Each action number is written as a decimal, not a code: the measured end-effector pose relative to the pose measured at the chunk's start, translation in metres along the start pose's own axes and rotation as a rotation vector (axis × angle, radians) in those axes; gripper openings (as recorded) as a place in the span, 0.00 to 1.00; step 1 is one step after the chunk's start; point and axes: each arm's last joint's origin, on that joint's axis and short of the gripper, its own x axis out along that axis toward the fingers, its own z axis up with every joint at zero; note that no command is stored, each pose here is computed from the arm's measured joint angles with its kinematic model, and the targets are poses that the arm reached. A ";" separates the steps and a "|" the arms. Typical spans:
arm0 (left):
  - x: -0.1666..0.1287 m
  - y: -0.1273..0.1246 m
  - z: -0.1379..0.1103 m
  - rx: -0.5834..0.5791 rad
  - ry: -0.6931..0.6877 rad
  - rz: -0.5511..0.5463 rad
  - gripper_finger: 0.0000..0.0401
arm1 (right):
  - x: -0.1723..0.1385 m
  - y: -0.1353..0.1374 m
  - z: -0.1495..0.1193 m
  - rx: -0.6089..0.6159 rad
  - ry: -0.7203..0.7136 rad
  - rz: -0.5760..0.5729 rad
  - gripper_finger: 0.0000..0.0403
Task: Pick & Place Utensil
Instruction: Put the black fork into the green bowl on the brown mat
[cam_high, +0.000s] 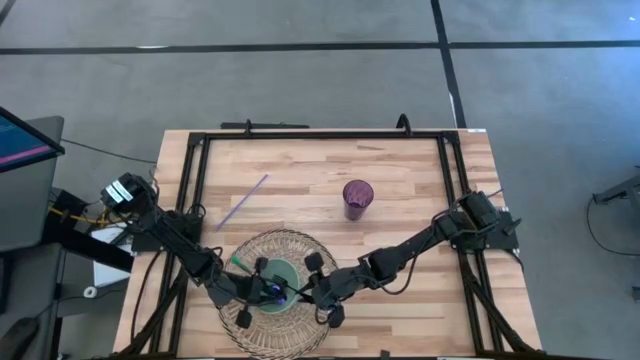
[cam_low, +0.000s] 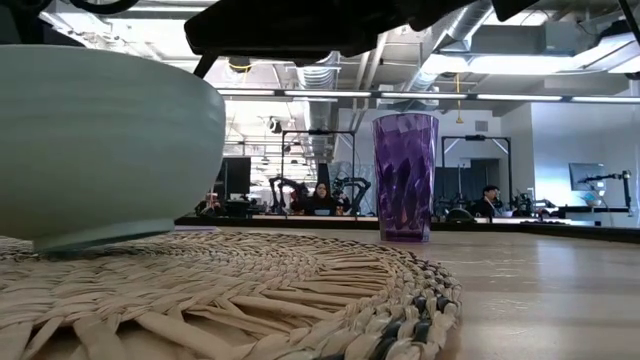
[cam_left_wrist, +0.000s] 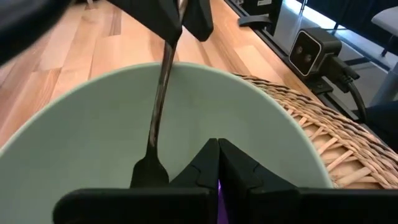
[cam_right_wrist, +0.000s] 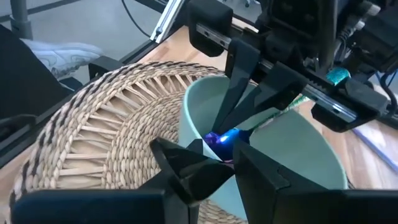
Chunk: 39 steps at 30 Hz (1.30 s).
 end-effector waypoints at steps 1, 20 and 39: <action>0.000 0.000 0.000 0.000 0.000 0.000 0.01 | 0.000 0.001 0.000 0.004 0.001 0.002 0.20; 0.000 0.000 0.002 -0.019 -0.020 -0.003 0.02 | -0.003 0.010 -0.003 0.025 0.051 0.032 0.25; 0.000 0.001 0.006 -0.037 -0.053 0.004 0.02 | -0.015 0.031 0.022 0.022 -0.011 0.075 0.55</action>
